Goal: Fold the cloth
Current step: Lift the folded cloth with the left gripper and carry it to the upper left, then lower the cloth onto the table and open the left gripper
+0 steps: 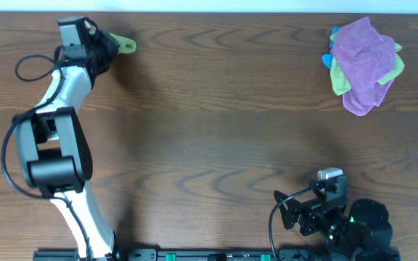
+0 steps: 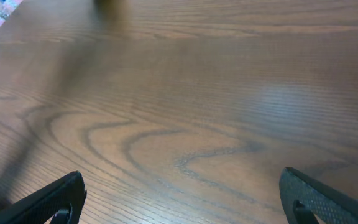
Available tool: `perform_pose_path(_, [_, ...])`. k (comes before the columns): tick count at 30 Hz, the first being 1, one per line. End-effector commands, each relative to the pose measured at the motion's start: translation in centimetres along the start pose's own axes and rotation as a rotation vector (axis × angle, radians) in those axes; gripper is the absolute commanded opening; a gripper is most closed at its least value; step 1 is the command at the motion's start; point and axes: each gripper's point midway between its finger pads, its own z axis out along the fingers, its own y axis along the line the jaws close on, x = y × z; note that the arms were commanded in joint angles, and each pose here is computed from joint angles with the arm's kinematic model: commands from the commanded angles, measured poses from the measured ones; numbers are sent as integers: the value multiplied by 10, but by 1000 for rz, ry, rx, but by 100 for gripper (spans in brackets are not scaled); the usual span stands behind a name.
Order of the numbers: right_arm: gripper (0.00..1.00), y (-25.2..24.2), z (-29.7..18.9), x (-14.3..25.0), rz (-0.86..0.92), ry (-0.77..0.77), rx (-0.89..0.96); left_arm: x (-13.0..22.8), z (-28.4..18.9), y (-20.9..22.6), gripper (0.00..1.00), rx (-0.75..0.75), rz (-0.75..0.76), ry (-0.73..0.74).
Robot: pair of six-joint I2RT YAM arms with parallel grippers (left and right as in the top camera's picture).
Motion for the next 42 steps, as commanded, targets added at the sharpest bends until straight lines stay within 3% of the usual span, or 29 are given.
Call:
perform_pose_path(1, [99, -2, 0, 1, 14, -5, 9, 0, 5, 11, 6, -36, 6, 14])
perform_pose_path(12, [99, -2, 0, 1, 14, -4, 9, 20, 1, 47, 6, -197, 7, 80])
perform_pose_path(17, [99, -2, 0, 1, 14, -4, 9, 27, -1, 52, 18, -217, -2, 105])
perform_pose_path(20, [99, -2, 0, 1, 14, -4, 9, 31, -2, 55, 34, -229, -8, 122])
perform_pose_path(25, [99, -2, 0, 1, 14, -5, 9, 36, -6, 54, 43, -229, -16, 148])
perform_pose_path(28, [99, -2, 0, 1, 14, -4, 9, 34, -12, 50, 56, -228, -3, 148])
perform_pose_path(33, [99, -2, 0, 1, 14, -4, 9, 25, -31, 36, 60, -227, 37, 123])
perform_pose_path(42, [99, -2, 0, 1, 14, -4, 9, 13, -75, 26, 78, -299, 72, 74])
